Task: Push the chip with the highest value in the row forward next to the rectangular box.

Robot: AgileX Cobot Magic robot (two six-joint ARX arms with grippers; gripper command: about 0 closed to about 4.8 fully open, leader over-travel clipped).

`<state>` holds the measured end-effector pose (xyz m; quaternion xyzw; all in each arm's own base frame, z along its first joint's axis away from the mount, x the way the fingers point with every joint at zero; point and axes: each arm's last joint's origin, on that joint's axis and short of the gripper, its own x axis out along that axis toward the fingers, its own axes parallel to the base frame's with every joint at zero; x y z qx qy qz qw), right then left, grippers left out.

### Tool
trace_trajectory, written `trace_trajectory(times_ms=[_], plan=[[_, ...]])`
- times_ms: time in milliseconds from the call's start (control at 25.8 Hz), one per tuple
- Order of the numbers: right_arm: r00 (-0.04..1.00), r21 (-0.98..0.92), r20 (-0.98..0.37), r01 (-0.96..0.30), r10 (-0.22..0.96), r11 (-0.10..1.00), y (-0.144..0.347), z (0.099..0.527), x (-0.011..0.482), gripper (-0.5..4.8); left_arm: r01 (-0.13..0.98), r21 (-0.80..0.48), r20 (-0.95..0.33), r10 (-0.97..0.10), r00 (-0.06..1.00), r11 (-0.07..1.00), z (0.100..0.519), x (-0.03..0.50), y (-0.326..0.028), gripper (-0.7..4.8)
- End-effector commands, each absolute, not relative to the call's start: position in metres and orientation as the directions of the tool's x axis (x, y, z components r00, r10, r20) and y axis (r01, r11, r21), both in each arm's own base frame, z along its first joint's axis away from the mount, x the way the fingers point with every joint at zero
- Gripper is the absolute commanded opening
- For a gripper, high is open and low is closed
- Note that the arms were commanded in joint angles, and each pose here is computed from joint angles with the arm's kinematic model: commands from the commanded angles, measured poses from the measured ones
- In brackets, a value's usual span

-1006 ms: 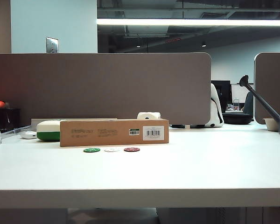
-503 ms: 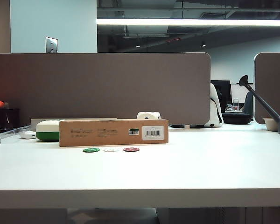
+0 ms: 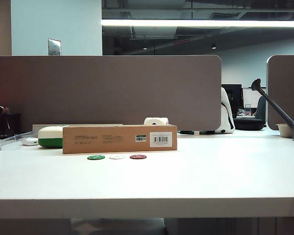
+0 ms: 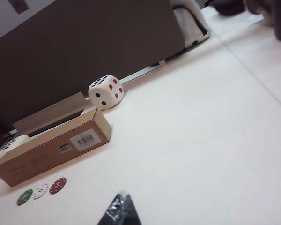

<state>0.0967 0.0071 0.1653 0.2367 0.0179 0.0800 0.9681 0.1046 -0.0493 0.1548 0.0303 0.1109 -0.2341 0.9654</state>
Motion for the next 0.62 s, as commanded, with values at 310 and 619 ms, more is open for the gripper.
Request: trace_trajectory(times_ms=[310, 619], plan=[[0.903, 0.678, 0.156, -0.393, 0.401, 0.621, 0.014, 0.196, 0.090, -0.10, 0.458, 0.006, -0.180, -0.449, 0.875, 0.889, 0.168, 0.106, -0.050, -0.05], [0.915, 0.595, 0.158, -0.389, 0.372, 0.704, 0.014, 0.266, 0.101, -0.10, 0.458, 0.006, -0.180, -0.450, 0.875, 0.889, 0.167, 0.106, -0.050, -0.05]])
